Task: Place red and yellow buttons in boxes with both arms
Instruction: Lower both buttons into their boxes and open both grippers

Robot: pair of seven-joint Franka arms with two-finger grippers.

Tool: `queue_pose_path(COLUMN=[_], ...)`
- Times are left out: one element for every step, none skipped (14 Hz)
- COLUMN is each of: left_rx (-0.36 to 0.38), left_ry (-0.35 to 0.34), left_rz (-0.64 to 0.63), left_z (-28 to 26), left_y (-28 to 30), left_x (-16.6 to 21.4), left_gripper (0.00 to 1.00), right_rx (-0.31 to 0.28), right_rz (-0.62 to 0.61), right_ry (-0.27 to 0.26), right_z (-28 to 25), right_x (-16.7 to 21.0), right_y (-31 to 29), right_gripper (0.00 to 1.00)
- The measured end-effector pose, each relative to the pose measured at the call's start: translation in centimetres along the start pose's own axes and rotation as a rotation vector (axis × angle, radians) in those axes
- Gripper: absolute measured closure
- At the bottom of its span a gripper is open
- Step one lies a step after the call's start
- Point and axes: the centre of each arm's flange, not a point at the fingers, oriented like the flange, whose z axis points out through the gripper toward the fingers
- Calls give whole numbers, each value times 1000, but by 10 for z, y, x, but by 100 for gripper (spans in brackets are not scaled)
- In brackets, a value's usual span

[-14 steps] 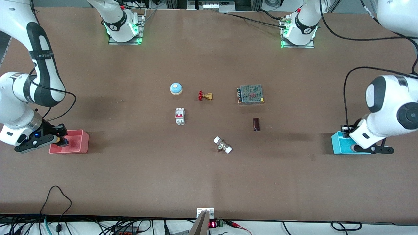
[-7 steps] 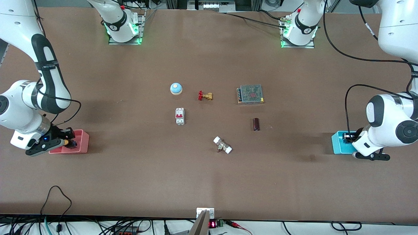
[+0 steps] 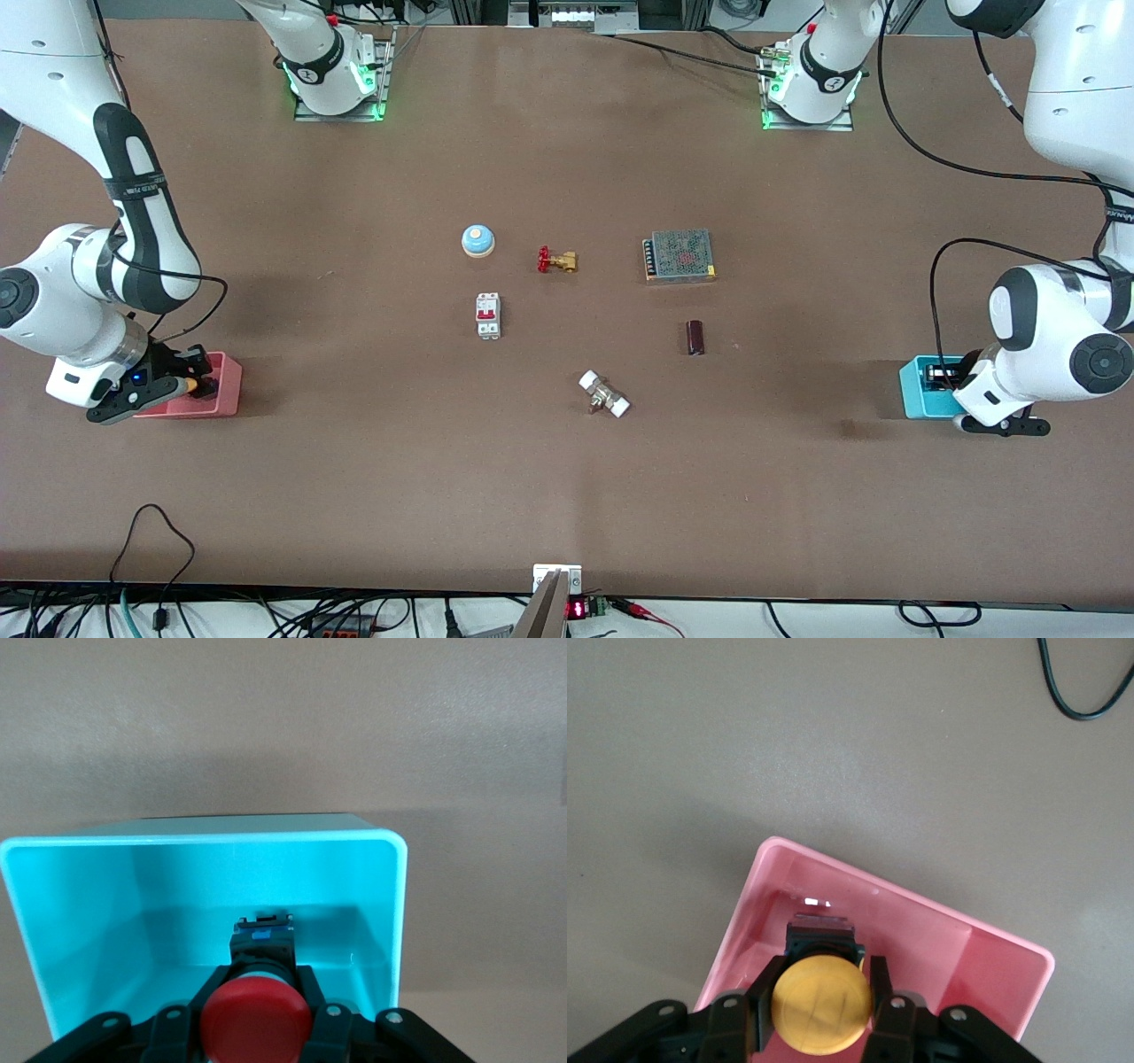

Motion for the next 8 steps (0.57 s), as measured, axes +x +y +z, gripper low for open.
queue_pose_path(left_rx=[-1, -1, -1, -1, -1, 1, 5, 9], left_ry=[-1, -1, 0, 3, 10, 19, 32, 47], left_rz=[0, 1, 1, 1, 7, 28, 57, 87], left_z=[1, 1, 0, -1, -4, -10, -18, -29], left_y=[0, 1, 1, 1, 1, 0, -1, -3], left_x=[0, 0, 0, 1, 2, 4, 5, 6], left_gripper=[62, 55, 46, 38, 28, 19, 8, 1], right_rx=[1, 2, 3, 3, 3, 3, 4, 4], right_rz=[0, 0, 0, 0, 0, 0, 0, 0], right_ry=[-2, -3, -4, -4, -4, -4, -4, -4], right_z=[1, 2, 3, 3, 3, 4, 4, 4], right_x=[0, 0, -1, -1, -1, -1, -1, -1], right_y=[0, 0, 0, 0, 0, -1, -1, -1], right_gripper=[56, 56, 51, 51, 46, 41, 41, 35])
